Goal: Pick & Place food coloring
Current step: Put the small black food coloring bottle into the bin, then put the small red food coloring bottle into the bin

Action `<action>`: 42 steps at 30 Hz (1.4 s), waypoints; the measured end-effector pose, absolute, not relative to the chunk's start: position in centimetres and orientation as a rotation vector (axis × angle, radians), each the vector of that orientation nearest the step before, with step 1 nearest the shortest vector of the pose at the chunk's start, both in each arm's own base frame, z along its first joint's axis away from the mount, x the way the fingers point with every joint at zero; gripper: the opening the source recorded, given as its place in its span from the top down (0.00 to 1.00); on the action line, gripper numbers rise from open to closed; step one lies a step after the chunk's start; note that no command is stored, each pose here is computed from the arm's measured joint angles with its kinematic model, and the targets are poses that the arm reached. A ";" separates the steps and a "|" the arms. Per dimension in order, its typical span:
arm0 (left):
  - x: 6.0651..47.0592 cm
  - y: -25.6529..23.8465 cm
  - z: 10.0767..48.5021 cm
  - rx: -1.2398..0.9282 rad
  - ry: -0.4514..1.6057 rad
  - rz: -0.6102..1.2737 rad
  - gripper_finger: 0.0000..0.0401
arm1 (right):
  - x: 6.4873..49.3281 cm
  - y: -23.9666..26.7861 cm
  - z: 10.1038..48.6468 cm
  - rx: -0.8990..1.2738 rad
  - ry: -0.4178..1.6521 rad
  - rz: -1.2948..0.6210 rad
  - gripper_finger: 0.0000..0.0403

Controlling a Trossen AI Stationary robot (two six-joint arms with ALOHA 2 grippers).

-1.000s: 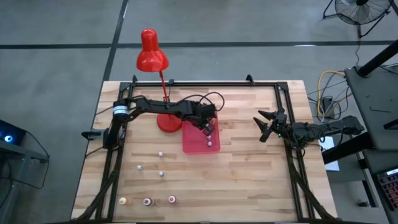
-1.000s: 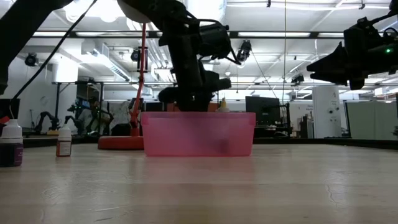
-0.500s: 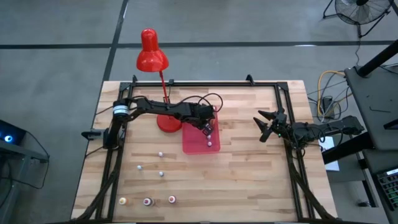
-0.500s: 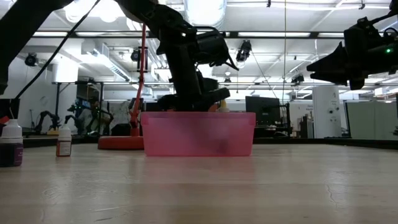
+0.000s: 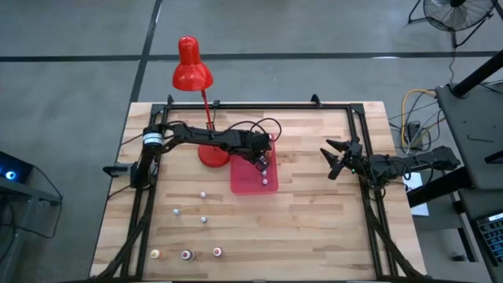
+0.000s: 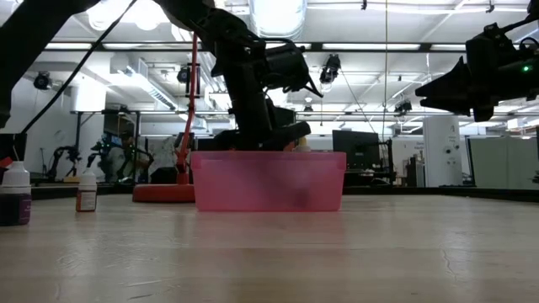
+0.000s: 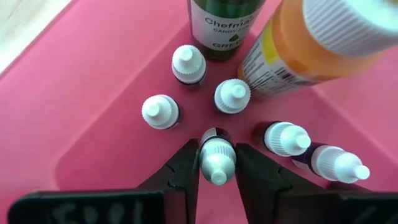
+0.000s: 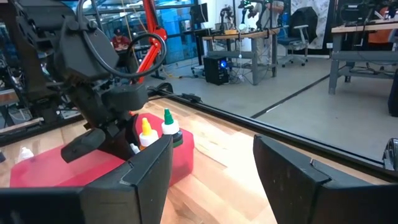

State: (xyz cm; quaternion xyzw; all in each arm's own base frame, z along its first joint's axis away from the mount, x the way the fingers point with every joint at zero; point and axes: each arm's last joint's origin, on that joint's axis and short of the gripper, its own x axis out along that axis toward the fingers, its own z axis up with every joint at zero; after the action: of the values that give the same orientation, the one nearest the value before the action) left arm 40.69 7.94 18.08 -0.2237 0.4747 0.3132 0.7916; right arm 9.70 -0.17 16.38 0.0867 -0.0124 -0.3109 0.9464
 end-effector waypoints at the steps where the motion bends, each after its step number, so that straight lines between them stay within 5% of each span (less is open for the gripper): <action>1: 40.7 7.9 18.1 -0.481 1.022 0.674 0.81 | 9.7 -0.2 16.4 0.177 -0.025 -0.634 0.47; 27: 39.3 8.1 18.2 -0.492 1.128 0.747 0.80 | 9.7 -0.2 16.4 0.176 -0.025 -0.633 0.47; 42: 37.5 6.6 23.9 -0.514 1.012 0.728 0.78 | 9.7 -0.2 16.4 0.176 -0.025 -0.633 0.47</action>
State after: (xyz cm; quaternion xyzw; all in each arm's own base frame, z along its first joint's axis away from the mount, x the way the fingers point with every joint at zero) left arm 37.53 6.59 23.88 -0.2381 0.4684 0.3370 0.7812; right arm 9.70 -0.17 16.38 0.0867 -0.0121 -0.3110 0.9464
